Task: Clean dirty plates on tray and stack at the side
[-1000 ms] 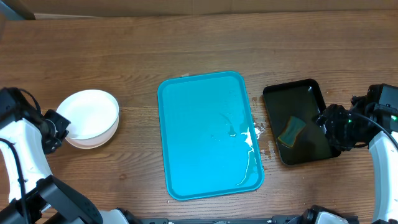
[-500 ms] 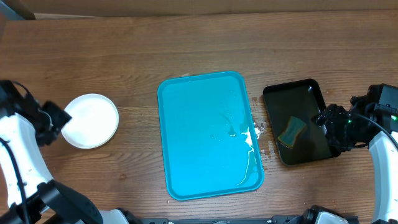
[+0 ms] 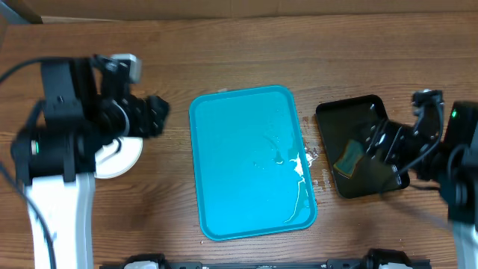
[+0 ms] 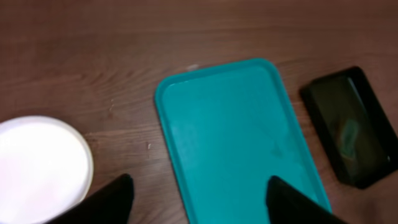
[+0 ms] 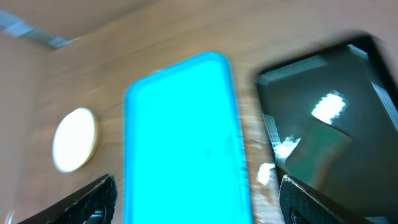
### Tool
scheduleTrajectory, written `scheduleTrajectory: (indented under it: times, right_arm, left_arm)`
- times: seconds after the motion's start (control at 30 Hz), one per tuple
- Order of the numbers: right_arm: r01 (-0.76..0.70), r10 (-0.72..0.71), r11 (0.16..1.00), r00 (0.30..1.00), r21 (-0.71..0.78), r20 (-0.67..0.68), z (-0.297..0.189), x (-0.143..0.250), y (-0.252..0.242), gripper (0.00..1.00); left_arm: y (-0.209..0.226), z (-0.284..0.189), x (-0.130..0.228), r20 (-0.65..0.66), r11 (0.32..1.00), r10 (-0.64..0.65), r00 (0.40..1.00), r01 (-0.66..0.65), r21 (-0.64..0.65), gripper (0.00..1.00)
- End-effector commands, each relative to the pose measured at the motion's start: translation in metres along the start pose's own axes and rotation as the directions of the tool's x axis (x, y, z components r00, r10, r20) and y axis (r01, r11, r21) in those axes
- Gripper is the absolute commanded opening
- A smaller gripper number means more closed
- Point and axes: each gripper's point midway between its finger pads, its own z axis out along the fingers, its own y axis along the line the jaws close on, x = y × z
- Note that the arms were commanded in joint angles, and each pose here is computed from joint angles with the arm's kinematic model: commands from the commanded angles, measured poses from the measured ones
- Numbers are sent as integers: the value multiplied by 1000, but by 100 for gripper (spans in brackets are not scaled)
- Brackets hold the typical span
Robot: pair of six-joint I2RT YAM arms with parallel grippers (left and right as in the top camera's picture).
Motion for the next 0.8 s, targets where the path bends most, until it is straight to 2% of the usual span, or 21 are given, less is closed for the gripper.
scheduleTrajectory:
  times: [0.0, 0.1, 0.13, 0.17, 0.33, 0.77]
  right_arm:
    - [98, -99, 987, 995, -126, 0, -10, 12, 41, 86]
    - [160, -167, 970, 986, -185, -22, -12, 26, 62, 87]
    - [174, -182, 967, 983, -186, -28, -11, 28, 65, 92]
    - [187, -195, 966, 980, -177, -32, -9, 30, 65, 100]
    - [196, -209, 964, 977, -180, -53, -3, 32, 68, 100]
    - [152, -181, 971, 972, -187, -150, 18, 38, 64, 100]
  left_arm:
    - [-20, -29, 6, 53, 995, 98, 994, -97, -27, 79]
    - [-30, -47, 23, 49, 996, 91, 995, -90, -15, 82]
    - [-31, -52, 29, 46, 996, 84, 995, -83, -14, 86]
    - [-32, -57, 35, 41, 997, 71, 997, -70, -13, 99]
    - [-34, -64, 51, 3, 998, 55, 998, -55, -8, 100]
    - [-31, -51, 48, -32, 999, 46, 998, -46, -9, 100]
